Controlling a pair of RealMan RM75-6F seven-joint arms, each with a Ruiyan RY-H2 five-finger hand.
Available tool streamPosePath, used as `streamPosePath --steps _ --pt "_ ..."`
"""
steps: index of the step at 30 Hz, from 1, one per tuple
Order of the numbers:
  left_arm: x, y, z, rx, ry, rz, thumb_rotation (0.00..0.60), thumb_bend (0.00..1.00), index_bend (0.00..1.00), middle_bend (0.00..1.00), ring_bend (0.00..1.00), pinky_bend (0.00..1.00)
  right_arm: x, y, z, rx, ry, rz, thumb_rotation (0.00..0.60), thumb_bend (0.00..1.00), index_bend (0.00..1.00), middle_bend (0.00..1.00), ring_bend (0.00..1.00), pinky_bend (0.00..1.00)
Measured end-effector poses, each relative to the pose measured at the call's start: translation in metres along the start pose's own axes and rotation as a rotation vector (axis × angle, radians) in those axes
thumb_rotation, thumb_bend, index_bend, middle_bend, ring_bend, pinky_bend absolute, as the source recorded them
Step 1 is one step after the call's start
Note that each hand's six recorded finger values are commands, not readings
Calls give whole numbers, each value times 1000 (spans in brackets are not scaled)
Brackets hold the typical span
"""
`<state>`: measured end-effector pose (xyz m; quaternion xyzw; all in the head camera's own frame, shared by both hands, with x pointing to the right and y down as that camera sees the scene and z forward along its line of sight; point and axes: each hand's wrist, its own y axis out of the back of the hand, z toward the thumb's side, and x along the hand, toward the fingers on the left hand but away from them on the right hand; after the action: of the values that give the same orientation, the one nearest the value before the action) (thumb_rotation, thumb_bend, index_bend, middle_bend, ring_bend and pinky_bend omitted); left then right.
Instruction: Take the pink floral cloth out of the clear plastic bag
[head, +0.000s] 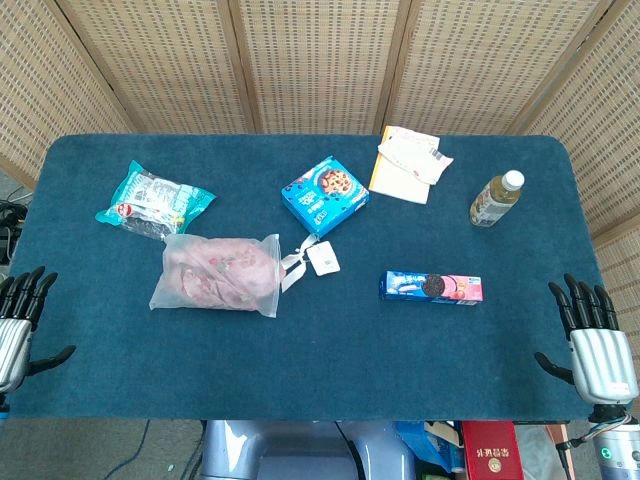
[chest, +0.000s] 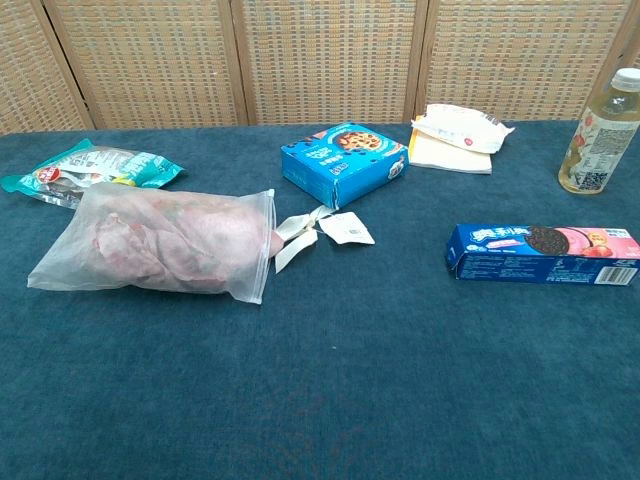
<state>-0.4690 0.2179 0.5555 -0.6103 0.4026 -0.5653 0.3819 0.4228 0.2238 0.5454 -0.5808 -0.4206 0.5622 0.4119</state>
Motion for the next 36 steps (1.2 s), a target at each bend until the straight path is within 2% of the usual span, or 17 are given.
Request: streamPosePath --steps 9,16,22,25,31,36 --pt "5 -5 2 -1 -13 -25 600 118 0 0 0 0 -1 -2 -1 2 -6 1 600 0 0 0 0 0" --pt "39 -19 23 8 -93 -86 600 118 0 0 0 0 -3 -2 -6 -2 -24 5 600 0 0 0 0 0" --pt "85 -43 64 67 -225 -163 600 118 0 0 0 0 -5 -5 -7 -8 -32 12 600 0 0 0 0 0" --pt "106 -58 84 76 -266 -206 600 118 0 0 0 0 -6 -5 -8 -11 -36 14 600 0 0 0 0 0" --pt "137 -86 110 120 -265 -286 600 119 0 0 0 0 -6 -7 -10 -27 -42 24 600 0 0 0 0 0" --pt "153 -100 132 114 -270 -315 600 118 0 0 0 0 -7 -10 -11 -32 -40 35 600 0 0 0 0 0"
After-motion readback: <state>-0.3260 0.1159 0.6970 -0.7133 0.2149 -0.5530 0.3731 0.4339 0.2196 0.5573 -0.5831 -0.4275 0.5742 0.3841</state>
